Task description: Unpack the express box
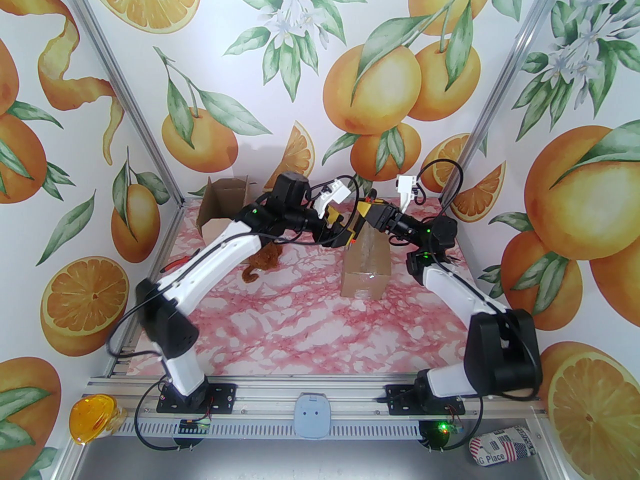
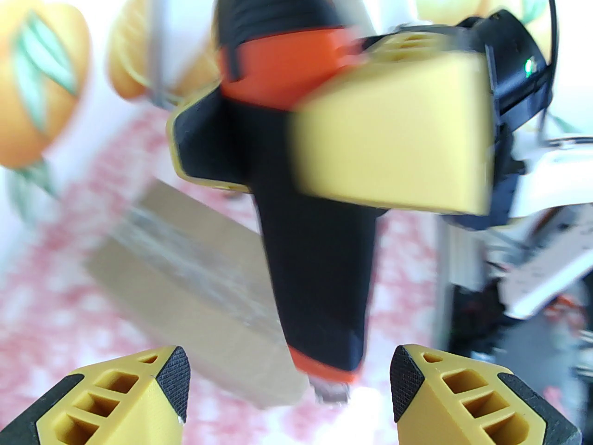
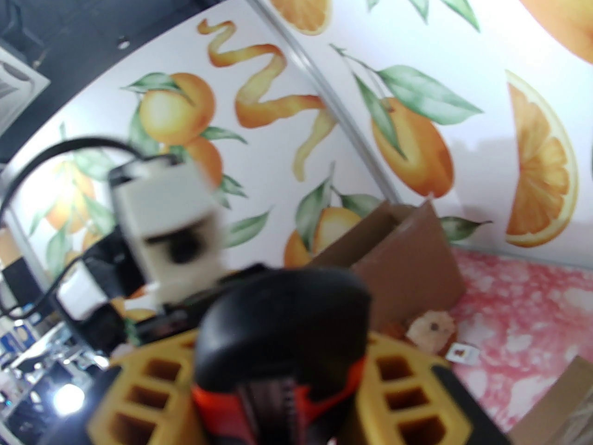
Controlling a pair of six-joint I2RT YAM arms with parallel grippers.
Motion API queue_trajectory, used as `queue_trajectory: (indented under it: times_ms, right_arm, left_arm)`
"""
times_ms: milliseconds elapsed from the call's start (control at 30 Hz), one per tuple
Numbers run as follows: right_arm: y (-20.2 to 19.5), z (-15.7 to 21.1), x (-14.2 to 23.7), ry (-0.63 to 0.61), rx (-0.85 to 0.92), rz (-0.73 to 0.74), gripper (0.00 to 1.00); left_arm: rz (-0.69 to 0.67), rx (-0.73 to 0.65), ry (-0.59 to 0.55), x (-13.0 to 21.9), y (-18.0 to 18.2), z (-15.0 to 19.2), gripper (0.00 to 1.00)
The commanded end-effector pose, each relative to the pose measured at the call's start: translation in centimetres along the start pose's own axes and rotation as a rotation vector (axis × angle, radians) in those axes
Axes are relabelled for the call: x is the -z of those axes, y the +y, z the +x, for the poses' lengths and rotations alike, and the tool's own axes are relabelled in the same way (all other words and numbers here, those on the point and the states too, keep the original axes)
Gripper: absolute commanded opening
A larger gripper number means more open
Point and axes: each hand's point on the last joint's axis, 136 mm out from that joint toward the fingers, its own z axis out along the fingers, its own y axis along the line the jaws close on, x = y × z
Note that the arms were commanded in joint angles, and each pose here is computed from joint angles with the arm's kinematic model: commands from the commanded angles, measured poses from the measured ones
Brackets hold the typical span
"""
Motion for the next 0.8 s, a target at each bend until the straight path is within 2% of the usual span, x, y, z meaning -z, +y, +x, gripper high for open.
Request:
queue_trajectory:
  times_ms: [0,133,300,467,567,667,767]
  right_arm:
    - [-1.6,0.4,-0.2,0.05,0.044,0.204,0.29]
    - [-1.7,0.1,0.1,0.023,0.012,0.254,0.29]
    - [-1.4,-0.4,0.4,-0.016,-0.003,0.277,0.29]
    - [-1.0,-0.8,0.8,-0.036,0.001,0.302,0.29]
    - [-0.6,-1.1,0.9,-0.048,-0.001,0.3,0.3]
    - [-0.3,-1.1,0.9,-0.053,-0.005,0.299,0.3]
    - [0.0,-1.1,1.0,-0.061,-0.014,0.296,0.3]
  left_arm:
    - [-0.187,-0.154,-0.097,-0.3,0.2,-2.5,0.72]
    - [-0.191,-0.192,-0.096,-2.5,-1.2,-2.1,0.72]
    - [-0.33,-0.152,-0.109,-3.3,1.1,-2.0,0.71]
    - [-0.364,-0.122,-0.091,-3.7,1.8,-1.3,0.68]
    - [-0.342,-0.11,-0.084,-4.2,1.6,-0.9,0.6]
    - [-0.298,-0.11,-0.084,-4.8,1.0,-1.0,0.45]
    - [-0.223,-0.088,-0.045,-5.8,0.8,-0.5,0.4]
